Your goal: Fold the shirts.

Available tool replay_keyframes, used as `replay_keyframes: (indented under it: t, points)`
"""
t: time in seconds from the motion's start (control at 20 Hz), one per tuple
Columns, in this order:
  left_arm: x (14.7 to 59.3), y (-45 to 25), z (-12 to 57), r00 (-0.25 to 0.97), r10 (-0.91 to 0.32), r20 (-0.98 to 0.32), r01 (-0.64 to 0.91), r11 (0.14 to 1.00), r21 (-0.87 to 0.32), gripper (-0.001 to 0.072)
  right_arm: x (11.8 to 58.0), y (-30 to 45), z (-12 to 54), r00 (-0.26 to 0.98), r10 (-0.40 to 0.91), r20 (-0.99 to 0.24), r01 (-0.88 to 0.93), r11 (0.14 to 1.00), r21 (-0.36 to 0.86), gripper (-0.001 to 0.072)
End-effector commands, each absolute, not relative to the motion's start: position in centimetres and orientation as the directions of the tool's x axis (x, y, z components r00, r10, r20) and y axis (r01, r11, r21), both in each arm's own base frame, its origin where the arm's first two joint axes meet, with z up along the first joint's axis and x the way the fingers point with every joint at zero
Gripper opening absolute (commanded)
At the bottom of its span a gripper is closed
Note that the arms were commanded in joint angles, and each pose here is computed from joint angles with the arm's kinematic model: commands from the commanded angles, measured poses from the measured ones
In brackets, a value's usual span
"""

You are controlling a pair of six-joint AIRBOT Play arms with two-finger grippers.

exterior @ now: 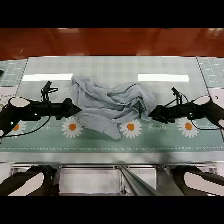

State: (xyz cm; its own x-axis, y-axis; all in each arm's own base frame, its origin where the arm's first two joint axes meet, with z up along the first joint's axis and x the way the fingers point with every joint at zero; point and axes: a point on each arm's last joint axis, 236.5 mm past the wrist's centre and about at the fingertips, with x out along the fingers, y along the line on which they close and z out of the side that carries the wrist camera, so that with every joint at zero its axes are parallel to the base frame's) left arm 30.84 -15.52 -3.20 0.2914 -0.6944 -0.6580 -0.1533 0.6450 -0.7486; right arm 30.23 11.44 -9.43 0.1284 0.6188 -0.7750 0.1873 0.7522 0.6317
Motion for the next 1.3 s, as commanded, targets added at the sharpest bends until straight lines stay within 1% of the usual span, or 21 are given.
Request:
replay_keyframes:
  t: [0.0,0.05,0.1,0.15,0.2,0.35,0.45,0.55,0.6,0.7,0.75,0.8,0.9,1.0,1.05,1.1,1.15,1.25]
  points:
    - [30.7,-15.6,-3.1,0.283,-0.7,-0.656,-0.132,0.649,-0.749,0.0031,32.8,13.0,-10.0,0.133,0.603,-0.786,0.186,0.764,0.618,0.04]
    - [30.7,-15.7,-3.0,0.282,-0.7,-0.656,-0.128,0.65,-0.749,0.0031,33.1,13.1,-10.1,0.126,0.606,-0.785,0.196,0.761,0.619,0.0392]
    - [30.7,-15.7,-3.0,0.282,-0.7,-0.656,-0.127,0.65,-0.749,0.0031,33.2,13.3,-10.2,0.116,0.613,-0.782,0.207,0.755,0.622,0.0331]
    - [30.7,-15.7,-3.1,0.283,-0.7,-0.656,-0.127,0.65,-0.749,0.0031,33.2,13.5,-10.3,0.109,0.621,-0.776,0.212,0.748,0.628,0.0206]
    - [30.7,-15.7,-3.1,0.285,-0.699,-0.656,-0.127,0.651,-0.748,0.0031,33.2,13.5,-10.2,0.109,0.623,-0.775,0.195,0.751,0.631,0.0024]
    - [31.8,-14.9,-2.2,0.319,-0.69,-0.649,-0.105,0.655,-0.748,0.0031,34.3,13.8,-7.6,0.111,0.65,-0.752,0.123,0.742,0.659,0.003]
    - [34.0,-13.8,0.8,0.386,-0.684,-0.619,-0.06,0.651,-0.757,0.0031,37.2,13.1,-2.7,0.183,0.657,-0.731,0.036,0.739,0.673,0.0029]
    - [36.7,-12.5,6.5,0.485,-0.677,-0.553,0.029,0.645,-0.764,0.0031,40.9,11.9,5.3,0.326,0.652,-0.685,-0.08,0.74,0.667,0.0029]
    - [38.2,-11.6,10.6,0.554,-0.663,-0.504,0.096,0.652,-0.752,0.0031,42.6,11.3,10.6,0.415,0.642,-0.645,-0.154,0.748,0.645,0.0029]
    - [39.9,-10.2,20.2,0.68,-0.626,-0.381,0.244,0.684,-0.688,0.0031,43.9,10.1,21.6,0.573,0.602,-0.556,-0.289,0.783,0.551,0.0029]
    - [39.8,-9.7,25.4,0.732,-0.607,-0.308,0.316,0.704,-0.637,0.0031,43.4,9.7,26.6,0.635,0.577,-0.515,-0.343,0.807,0.481,0.0029]
    - [39.1,-9.4,30.1,0.77,-0.592,-0.239,0.372,0.721,-0.585,0.0031,42.2,9.4,31.7,0.698,0.545,-0.465,-0.381,0.832,0.403,0.0029]
    - [36.2,-8.9,38.8,0.824,-0.558,-0.098,0.457,0.758,-0.465,0.0031,38.3,8.8,40.1,0.799,0.487,-0.353,-0.417,0.872,0.258,0.0029]
    - [31.7,-8.9,45.3,0.852,-0.523,0.025,0.499,0.797,-0.341,0.0031,33.3,8.4,46.0,0.874,0.427,-0.232,-0.403,0.904,0.146,0.0029]
    - [29.1,-9.0,47.7,0.862,-0.501,0.077,0.501,0.818,-0.284,0.0031,30.5,7.9,47.9,0.903,0.388,-0.186,-0.376,0.922,0.094,0.0029]
    - [26.8,-9.1,49.1,0.87,-0.479,0.114,0.492,0.837,-0.238,0.0031,27.8,7.4,49.1,0.925,0.347,-0.154,-0.343,0.938,0.058,0.0029]
    - [24.8,-9.1,49.6,0.887,-0.444,0.124,0.461,0.868,-0.184,0.0031,25.4,6.9,50.0,0.943,0.308,-0.126,-0.307,0.951,0.027,0.003]
    - [21.7,-8.3,48.5,0.937,-0.341,0.068,0.347,0.931,-0.112,0.0031,20.9,5.5,51.0,0.971,0.222,-0.083,-0.224,0.975,-0.011,0.0029]
